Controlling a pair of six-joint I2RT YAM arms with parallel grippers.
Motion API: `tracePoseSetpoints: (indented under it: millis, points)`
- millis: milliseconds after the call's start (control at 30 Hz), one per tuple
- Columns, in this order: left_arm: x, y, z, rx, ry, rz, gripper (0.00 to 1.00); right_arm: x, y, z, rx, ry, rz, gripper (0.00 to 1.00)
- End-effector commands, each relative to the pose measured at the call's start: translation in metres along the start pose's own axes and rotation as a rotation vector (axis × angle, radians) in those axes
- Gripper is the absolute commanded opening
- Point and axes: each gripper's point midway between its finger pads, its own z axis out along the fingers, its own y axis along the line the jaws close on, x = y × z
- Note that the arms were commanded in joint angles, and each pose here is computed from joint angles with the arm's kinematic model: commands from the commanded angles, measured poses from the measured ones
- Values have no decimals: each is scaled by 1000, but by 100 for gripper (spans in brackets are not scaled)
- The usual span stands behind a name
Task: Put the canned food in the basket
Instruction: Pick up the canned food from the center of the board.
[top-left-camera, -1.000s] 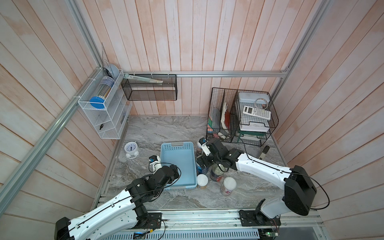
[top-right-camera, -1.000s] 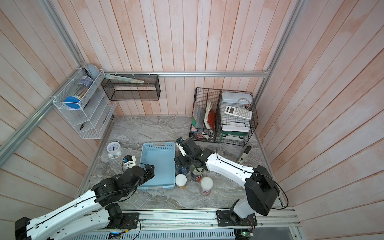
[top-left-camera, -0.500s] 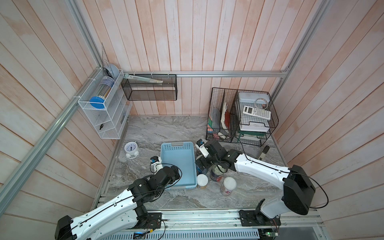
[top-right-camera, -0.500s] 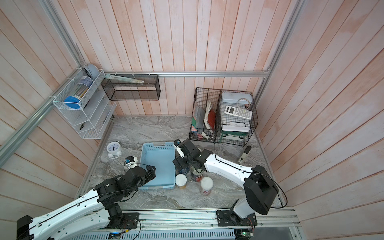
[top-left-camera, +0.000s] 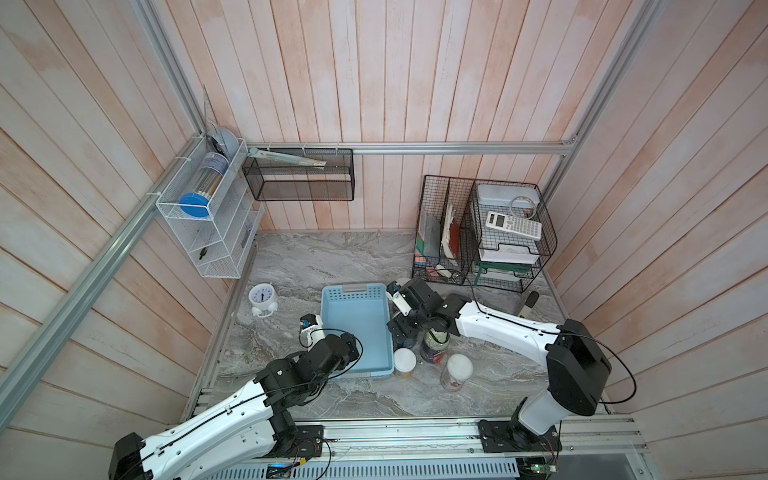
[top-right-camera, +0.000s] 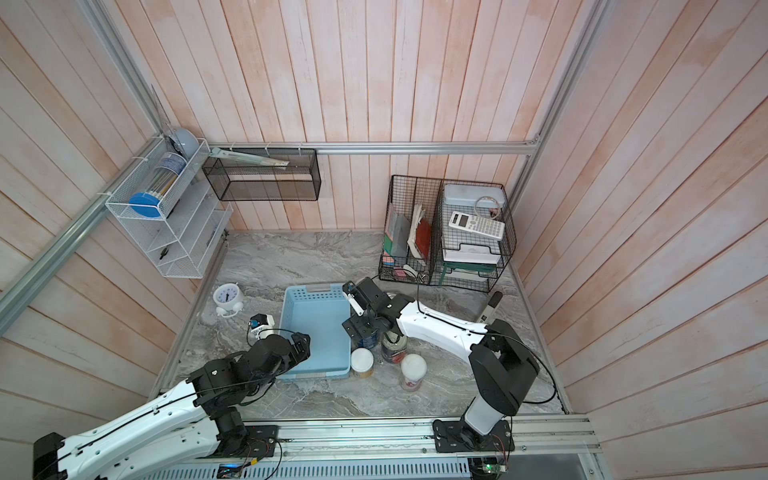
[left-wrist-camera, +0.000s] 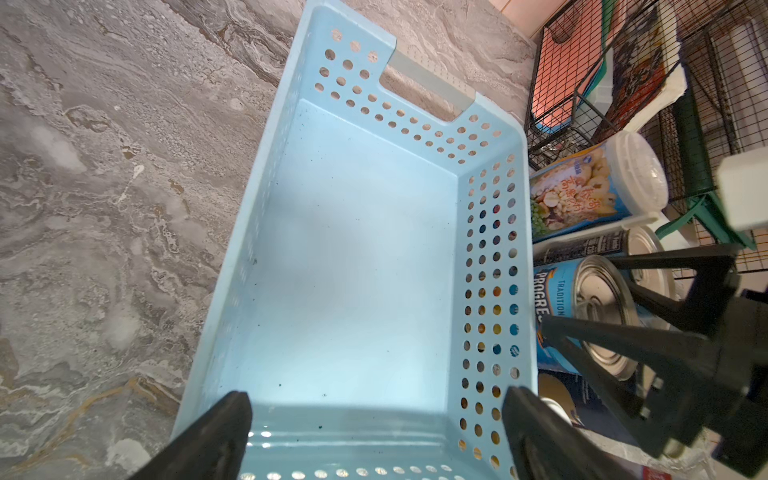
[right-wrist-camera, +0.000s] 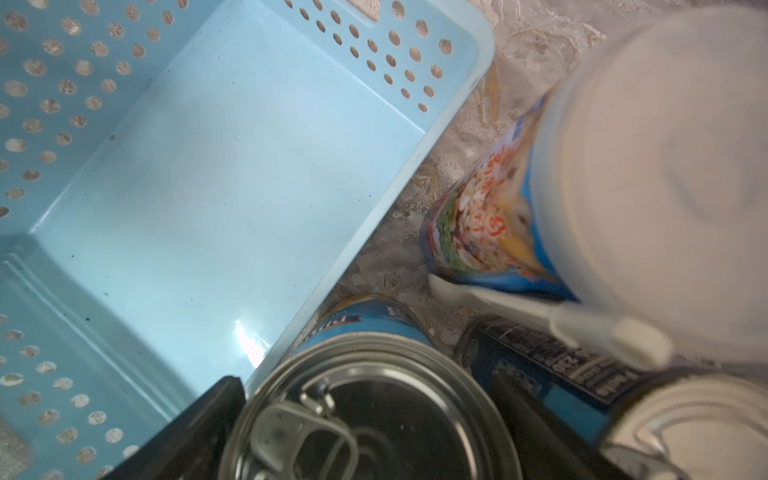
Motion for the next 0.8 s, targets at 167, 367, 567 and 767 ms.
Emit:
tracePoseSetpoints:
  millis: [167, 367, 567, 767]
  points:
    - [2, 4, 1, 3, 1, 0, 100, 25, -9, 1, 46, 65, 7, 96]
    - [4, 4, 2, 23, 2, -4, 100, 24, -8, -5, 32, 36, 16, 86]
    - [3, 3, 3, 19, -1, 13, 100, 15, -8, -19, 34, -1, 27, 75]
    - [-6, 3, -2, 6, -33, 20, 100, -5, -4, -59, 5, -94, 57, 70]
